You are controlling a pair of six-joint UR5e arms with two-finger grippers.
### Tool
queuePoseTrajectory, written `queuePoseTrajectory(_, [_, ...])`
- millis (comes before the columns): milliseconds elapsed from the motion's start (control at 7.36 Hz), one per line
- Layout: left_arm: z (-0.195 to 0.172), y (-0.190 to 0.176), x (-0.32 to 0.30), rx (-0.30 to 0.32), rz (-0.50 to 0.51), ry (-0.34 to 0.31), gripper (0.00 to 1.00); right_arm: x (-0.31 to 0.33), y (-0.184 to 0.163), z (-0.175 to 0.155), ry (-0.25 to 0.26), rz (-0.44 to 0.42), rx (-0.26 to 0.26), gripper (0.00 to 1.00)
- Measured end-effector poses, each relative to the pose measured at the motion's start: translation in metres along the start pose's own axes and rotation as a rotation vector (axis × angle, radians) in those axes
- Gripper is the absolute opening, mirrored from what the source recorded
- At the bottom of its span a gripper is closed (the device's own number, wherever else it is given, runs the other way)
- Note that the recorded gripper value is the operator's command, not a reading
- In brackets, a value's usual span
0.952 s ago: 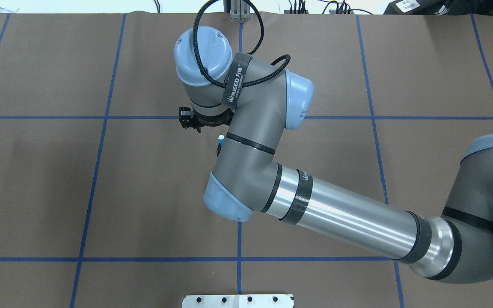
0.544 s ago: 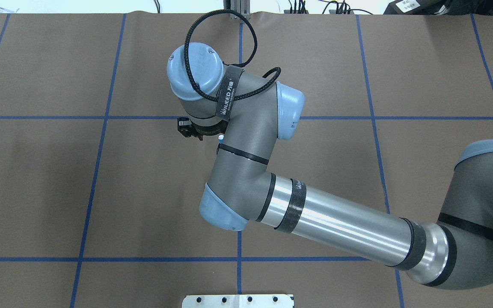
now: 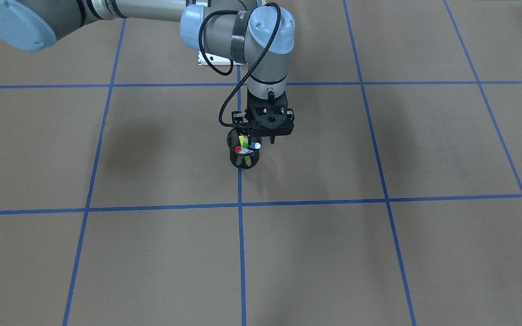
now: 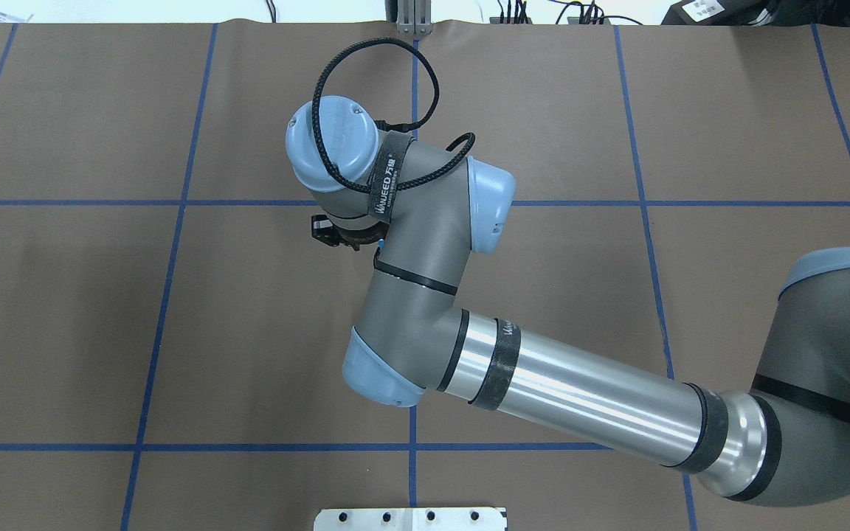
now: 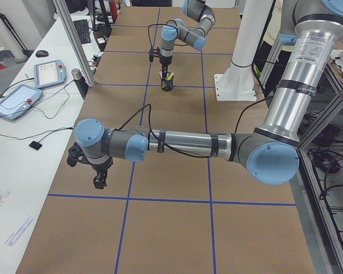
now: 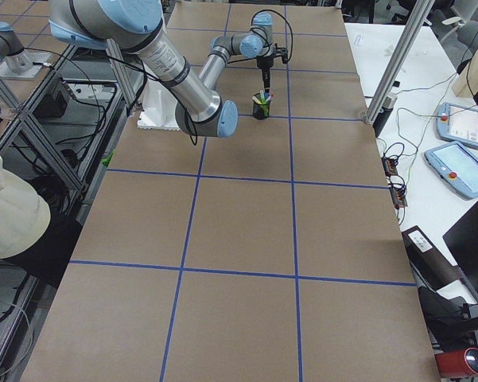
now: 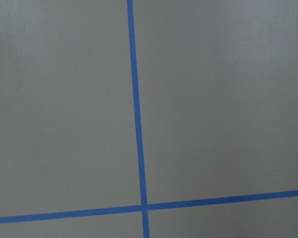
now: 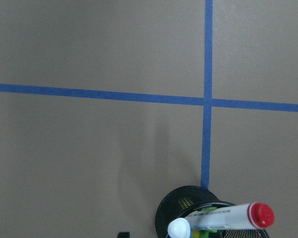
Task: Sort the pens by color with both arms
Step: 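Lower the right gripper into the cup and grasp the blue marker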
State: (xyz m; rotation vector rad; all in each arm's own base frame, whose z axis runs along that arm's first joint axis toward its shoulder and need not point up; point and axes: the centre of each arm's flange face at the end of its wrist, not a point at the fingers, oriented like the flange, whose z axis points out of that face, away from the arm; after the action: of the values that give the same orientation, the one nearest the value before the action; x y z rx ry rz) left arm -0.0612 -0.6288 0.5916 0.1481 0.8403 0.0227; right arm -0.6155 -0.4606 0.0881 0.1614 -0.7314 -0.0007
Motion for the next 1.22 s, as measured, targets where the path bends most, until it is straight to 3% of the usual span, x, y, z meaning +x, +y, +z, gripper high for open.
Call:
queuePoseTrajectory(680, [-0.0001, 0.0, 0.0002, 0.0, 0.0, 0.0, 0.99, 0.0005, 0.0001, 0.0084, 0.012, -0.005, -0.003, 0.41])
queuePoseTrajectory(1224, [0.0001, 0.0, -0.0001, 0.0, 0.0, 0.0, 0.99, -0.0001, -0.0024, 0.0071, -0.002, -0.005, 0.005, 0.36])
